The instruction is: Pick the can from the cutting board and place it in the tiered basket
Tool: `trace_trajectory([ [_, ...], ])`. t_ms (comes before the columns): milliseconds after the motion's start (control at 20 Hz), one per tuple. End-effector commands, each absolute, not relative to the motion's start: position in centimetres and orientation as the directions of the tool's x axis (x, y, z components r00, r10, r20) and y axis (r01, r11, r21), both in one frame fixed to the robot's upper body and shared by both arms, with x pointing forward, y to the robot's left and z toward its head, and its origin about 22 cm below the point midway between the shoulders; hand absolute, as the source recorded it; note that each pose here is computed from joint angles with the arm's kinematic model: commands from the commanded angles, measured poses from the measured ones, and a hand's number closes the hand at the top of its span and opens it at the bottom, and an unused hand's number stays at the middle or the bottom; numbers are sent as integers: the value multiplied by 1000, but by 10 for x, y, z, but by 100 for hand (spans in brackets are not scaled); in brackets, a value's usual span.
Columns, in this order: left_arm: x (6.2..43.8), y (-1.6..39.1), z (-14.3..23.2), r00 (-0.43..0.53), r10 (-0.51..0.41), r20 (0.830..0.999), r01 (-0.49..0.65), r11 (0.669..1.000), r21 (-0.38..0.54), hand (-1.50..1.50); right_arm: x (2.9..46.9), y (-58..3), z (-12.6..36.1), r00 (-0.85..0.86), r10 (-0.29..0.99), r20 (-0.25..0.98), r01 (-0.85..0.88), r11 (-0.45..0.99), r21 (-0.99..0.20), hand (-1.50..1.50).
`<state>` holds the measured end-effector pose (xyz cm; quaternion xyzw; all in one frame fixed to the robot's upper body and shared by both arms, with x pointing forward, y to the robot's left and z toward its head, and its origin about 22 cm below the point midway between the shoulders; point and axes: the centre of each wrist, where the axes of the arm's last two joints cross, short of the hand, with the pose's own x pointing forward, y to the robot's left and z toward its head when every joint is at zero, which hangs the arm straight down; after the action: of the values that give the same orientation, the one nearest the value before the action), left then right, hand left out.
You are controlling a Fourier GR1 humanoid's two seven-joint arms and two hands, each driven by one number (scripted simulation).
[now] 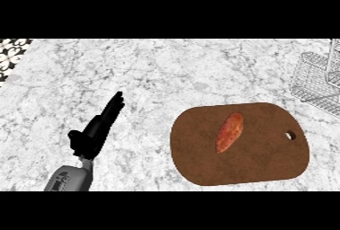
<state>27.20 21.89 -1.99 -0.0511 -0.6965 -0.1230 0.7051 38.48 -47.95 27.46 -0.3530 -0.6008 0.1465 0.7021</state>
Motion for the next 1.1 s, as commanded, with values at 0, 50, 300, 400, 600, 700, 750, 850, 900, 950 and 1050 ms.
trace_trajectory([
  [0, 277, 226, -19, 15, -106, 994, 248, 964, 99, 0, 407, -454, 253, 234, 549, 802, 188, 784, -591, 150],
  [50, 269, 216, -2, 1, -117, 993, 235, 965, 113, 0, 396, -469, 271, 238, 547, 802, 189, 784, -591, 150],
  [300, 281, 222, -17, 9, -97, 995, 223, 970, 92, 0, 402, -466, 248, 416, 296, 860, 132, 916, -379, -150],
  [400, 269, 223, -17, 17, -95, 995, 237, 968, 88, 0, 402, -466, 267, 403, 250, 880, 149, 931, -332, -150],
  [600, 272, 225, -10, -9, -115, 993, 222, 968, 115, 0, 395, -476, 256, 356, 188, 915, 228, 932, -280, -150],
  [700, 273, 221, -19, 6, -92, 996, 214, 973, 88, 0, 385, -488, 258, 332, 169, 928, 300, 914, -274, -150],
  [750, 274, 231, -24, 2, -93, 996, 219, 972, 91, 0, 383, -489, 277, 280, 188, 941, 377, 880, -288, -150],
  [850, 270, 244, -27, 0, -98, 995, 233, 968, 95, 0, 365, -508, 299, 263, 207, 942, 490, 812, -316, -150],
  [900, 262, 224, -29, 5, -91, 996, 218, 972, 88, 0, 357, -518, 290, 279, 207, 938, 542, 772, -332, -150],
  [950, 275, 233, -9, 0, -103, 995, 228, 968, 100, 0, 349, -526, 287, 274, 224, 935, 599, 721, -348, -150],
  [1050, 276, 229, -18, 5, -106, 994, 225, 969, 102, 0, 335, -539, 298, 247, 244, 938, 699, 626, -347, -150],
])
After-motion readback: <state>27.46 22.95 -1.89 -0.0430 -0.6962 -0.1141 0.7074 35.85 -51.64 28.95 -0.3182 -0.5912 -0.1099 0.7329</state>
